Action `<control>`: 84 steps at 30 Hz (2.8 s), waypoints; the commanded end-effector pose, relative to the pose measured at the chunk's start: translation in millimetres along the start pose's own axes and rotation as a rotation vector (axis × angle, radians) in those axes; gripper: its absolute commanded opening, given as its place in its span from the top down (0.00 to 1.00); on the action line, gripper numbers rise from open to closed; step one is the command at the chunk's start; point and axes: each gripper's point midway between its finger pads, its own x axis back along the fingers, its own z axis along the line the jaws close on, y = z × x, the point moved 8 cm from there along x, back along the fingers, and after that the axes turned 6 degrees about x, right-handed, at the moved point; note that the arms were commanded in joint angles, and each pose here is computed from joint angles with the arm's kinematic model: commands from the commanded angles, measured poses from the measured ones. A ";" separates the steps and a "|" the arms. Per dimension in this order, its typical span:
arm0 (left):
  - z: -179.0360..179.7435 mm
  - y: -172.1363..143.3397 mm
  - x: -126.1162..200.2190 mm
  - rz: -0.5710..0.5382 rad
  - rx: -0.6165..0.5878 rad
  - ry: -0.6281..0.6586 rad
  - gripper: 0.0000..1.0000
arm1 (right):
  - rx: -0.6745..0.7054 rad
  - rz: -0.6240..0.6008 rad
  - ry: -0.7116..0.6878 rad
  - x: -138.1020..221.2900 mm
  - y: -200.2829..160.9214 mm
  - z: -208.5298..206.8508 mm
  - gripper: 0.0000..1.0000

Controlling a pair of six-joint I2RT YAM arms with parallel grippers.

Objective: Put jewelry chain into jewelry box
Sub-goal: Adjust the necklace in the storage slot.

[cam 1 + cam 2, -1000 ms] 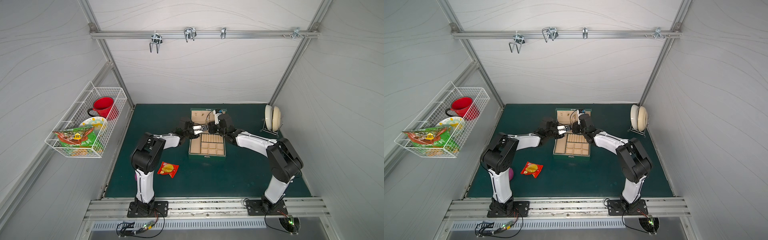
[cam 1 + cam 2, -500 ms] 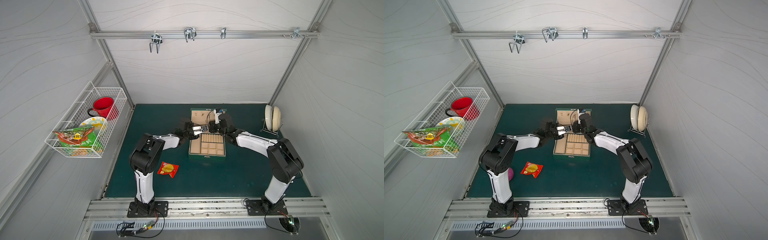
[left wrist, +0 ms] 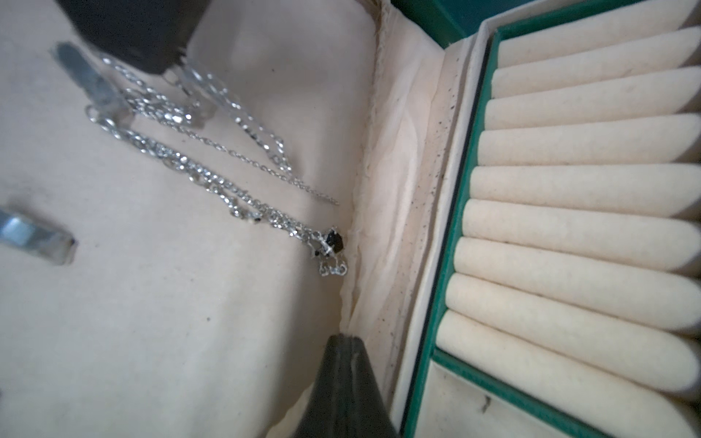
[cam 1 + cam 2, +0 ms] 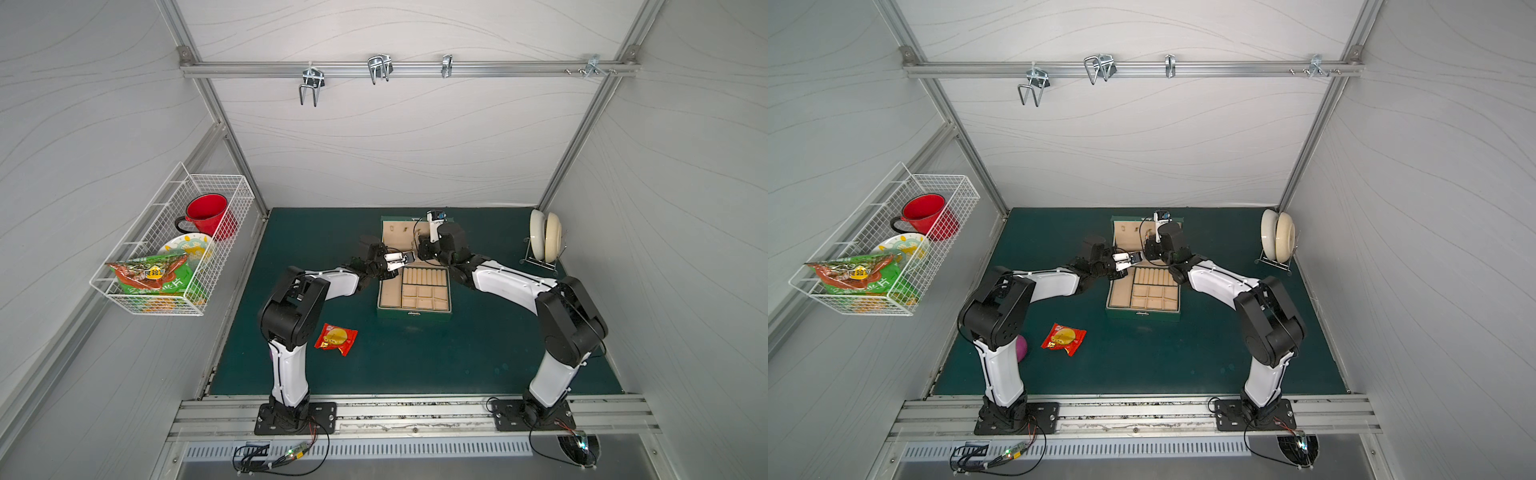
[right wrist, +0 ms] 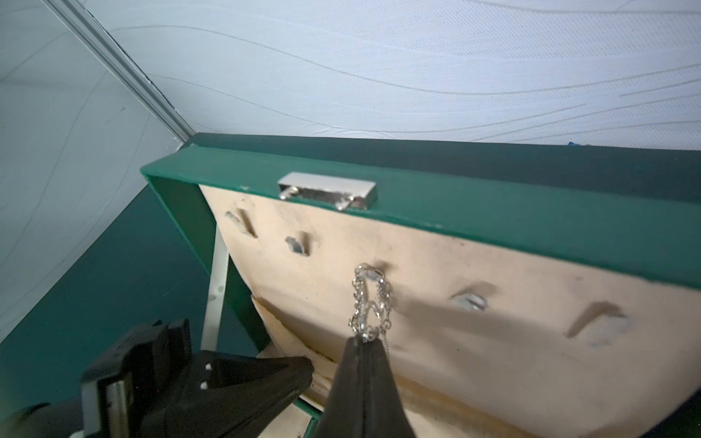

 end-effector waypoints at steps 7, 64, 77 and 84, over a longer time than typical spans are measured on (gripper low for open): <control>1.6 16.9 6.1 -0.063 0.035 -0.032 1.00 | 0.058 -0.036 -0.042 -9.7 1.7 -2.1 1.00; 23.0 33.0 5.0 -0.125 0.141 0.047 1.00 | 0.030 0.129 -0.080 -30.3 -74.1 -15.0 0.97; 31.2 41.1 11.0 -0.198 0.252 0.059 0.65 | 0.016 0.035 -0.009 0.1 -34.5 -5.5 0.57; 32.5 59.8 45.1 -0.330 0.382 0.016 0.47 | -0.029 0.008 0.000 34.4 -16.5 -5.4 0.41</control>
